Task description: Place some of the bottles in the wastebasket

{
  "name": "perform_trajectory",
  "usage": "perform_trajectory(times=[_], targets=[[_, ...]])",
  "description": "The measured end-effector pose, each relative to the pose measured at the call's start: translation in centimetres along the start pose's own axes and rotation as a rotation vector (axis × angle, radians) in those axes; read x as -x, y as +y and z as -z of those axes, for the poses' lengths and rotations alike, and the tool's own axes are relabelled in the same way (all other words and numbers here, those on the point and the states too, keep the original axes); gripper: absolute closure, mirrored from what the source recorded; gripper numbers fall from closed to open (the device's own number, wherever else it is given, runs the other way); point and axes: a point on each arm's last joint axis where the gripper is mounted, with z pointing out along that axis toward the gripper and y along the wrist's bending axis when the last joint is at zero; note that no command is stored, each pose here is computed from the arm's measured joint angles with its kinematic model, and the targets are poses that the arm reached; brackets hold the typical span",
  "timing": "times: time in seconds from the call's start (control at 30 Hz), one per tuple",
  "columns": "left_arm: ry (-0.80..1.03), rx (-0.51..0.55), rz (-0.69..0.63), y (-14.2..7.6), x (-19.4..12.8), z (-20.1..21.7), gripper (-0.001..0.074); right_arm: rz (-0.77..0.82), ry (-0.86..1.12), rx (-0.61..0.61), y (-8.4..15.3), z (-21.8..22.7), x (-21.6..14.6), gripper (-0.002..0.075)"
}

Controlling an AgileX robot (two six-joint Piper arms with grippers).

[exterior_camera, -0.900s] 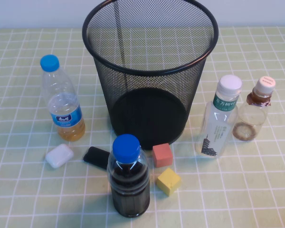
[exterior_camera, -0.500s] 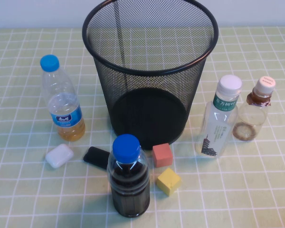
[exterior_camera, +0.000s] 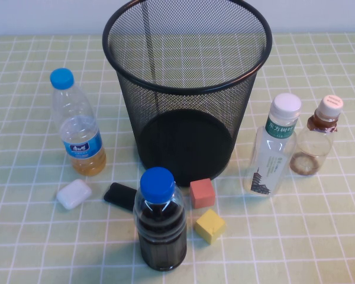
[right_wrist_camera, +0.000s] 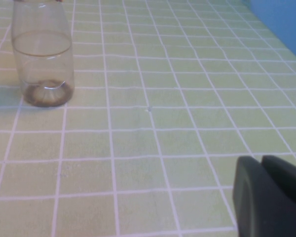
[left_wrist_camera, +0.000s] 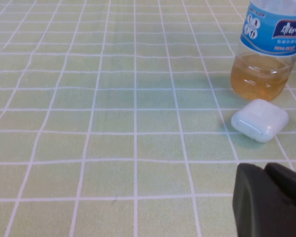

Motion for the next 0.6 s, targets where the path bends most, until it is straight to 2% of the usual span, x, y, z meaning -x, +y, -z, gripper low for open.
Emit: perform_trajectory(times=[0.2,0.6], targets=[[0.0,0.0,0.0,0.0,0.0,0.0,0.0736,0.0,-0.049,0.001,0.0,0.0,0.4,0.0736],[0.0,0.0,0.0,0.0,0.0,0.0,0.0736,-0.007,-0.482,0.01,0.1,1.0,4.2,0.0736]])
